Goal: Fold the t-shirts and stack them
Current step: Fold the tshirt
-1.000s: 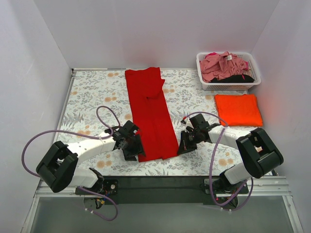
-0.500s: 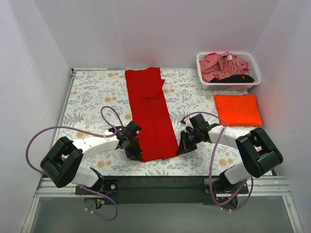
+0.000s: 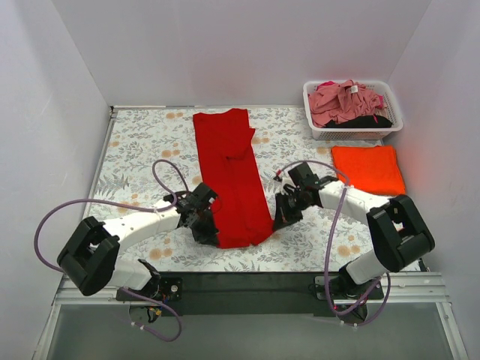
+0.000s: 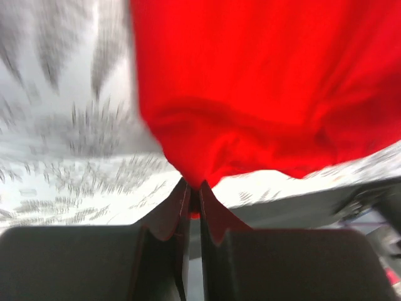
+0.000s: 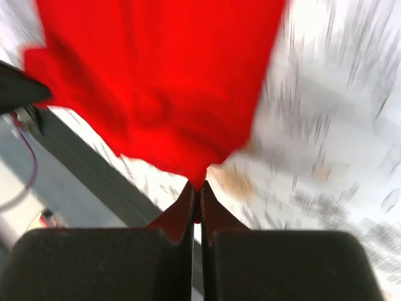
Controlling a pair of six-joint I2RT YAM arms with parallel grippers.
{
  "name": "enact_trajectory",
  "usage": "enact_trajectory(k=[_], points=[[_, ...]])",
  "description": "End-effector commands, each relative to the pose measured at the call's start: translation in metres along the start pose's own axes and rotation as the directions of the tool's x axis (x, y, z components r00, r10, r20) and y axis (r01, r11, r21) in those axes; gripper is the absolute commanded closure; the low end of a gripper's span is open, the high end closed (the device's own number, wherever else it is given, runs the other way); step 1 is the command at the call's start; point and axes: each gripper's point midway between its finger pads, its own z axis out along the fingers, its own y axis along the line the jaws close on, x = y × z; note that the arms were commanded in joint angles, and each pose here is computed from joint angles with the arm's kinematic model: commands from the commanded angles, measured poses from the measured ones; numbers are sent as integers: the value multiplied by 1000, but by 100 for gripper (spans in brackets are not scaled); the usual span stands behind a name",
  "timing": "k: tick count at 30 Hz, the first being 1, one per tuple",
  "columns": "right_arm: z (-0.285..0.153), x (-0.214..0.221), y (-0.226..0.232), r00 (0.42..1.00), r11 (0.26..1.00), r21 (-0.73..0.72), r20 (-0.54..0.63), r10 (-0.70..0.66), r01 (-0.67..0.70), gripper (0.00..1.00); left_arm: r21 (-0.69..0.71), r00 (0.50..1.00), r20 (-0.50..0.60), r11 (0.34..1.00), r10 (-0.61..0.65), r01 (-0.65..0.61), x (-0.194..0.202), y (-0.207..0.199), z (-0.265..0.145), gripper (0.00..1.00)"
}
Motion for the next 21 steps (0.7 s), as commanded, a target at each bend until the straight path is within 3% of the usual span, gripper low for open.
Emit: enact_trajectory(k=[1, 6, 11, 21], points=[[-16, -67, 15, 987, 996, 21, 130, -90, 88, 99, 45, 994, 112, 999, -2, -3, -52, -21, -12, 100], [-26, -153, 39, 962, 991, 7, 238, -135, 137, 99, 78, 961, 275, 997, -21, 0, -146, -38, -34, 100], [-26, -209, 38, 940, 986, 23, 300, -162, 163, 99, 59, 934, 354, 998, -53, 35, -211, -30, -33, 100], [-15, -273, 25, 892, 973, 50, 392, -227, 225, 99, 63, 869, 495, 998, -16, -17, -284, -35, -32, 100]])
